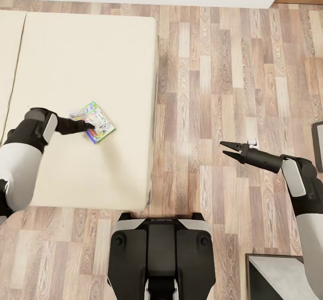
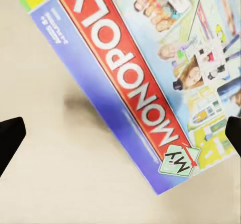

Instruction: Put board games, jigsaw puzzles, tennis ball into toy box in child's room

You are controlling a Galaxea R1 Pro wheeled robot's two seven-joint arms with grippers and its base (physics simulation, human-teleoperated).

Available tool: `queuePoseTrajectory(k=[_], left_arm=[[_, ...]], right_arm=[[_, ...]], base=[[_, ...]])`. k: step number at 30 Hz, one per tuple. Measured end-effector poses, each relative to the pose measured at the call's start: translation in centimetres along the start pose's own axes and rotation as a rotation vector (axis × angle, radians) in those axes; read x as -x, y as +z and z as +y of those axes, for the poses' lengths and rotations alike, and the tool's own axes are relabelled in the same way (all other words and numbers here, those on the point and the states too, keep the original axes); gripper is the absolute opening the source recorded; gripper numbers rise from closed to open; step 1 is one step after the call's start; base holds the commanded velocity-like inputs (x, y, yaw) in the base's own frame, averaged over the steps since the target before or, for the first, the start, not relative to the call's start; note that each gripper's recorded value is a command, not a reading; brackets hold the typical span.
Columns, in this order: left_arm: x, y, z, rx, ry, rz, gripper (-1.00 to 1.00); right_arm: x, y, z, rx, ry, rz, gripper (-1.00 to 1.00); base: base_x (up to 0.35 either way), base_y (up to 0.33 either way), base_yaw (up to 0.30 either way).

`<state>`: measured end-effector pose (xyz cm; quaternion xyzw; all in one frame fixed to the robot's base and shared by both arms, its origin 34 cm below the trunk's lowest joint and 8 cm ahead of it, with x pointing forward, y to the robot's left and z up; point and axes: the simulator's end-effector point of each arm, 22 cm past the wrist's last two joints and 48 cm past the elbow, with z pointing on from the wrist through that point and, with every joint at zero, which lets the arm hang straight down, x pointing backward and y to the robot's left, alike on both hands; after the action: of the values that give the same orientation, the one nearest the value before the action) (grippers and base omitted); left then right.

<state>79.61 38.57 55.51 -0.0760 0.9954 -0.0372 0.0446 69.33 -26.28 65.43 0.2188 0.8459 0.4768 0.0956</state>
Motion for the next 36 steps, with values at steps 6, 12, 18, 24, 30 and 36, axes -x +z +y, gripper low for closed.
queuePoseTrajectory(k=[6, 12, 18, 24, 30, 36], left_arm=[[2.5, -1.5, -1.5, -0.077, 0.001, -0.024, 1.00], [5.2, -3.0, -2.6, -0.112, 0.008, -0.058, 1.00], [7.1, -3.9, -1.9, -0.066, 0.006, -0.085, 1.00], [8.9, -4.6, -0.6, 0.016, 0.002, -0.112, 1.00], [9.4, -4.3, -1.5, 0.037, 0.015, -0.129, 1.00], [10.2, -4.3, -1.0, 0.098, 0.023, -0.162, 1.00]], right_arm=[[-0.1, 0.1, 0.0, -0.001, 0.000, 0.004, 1.00], [-0.1, 0.1, -0.1, -0.003, 0.001, 0.005, 1.00], [-0.1, 0.0, -0.2, -0.005, 0.000, 0.005, 1.00], [-0.1, 0.0, -0.2, -0.006, -0.001, 0.006, 1.00], [-0.2, 0.0, -0.2, -0.009, -0.002, 0.009, 1.00], [-0.2, 0.0, -0.3, -0.011, -0.003, 0.010, 1.00]], base=[[0.000, 0.000, 0.000], [0.000, 0.000, 0.000], [0.000, 0.000, 0.000], [0.000, 0.000, 0.000], [0.000, 0.000, 0.000], [0.000, 0.000, 0.000]])
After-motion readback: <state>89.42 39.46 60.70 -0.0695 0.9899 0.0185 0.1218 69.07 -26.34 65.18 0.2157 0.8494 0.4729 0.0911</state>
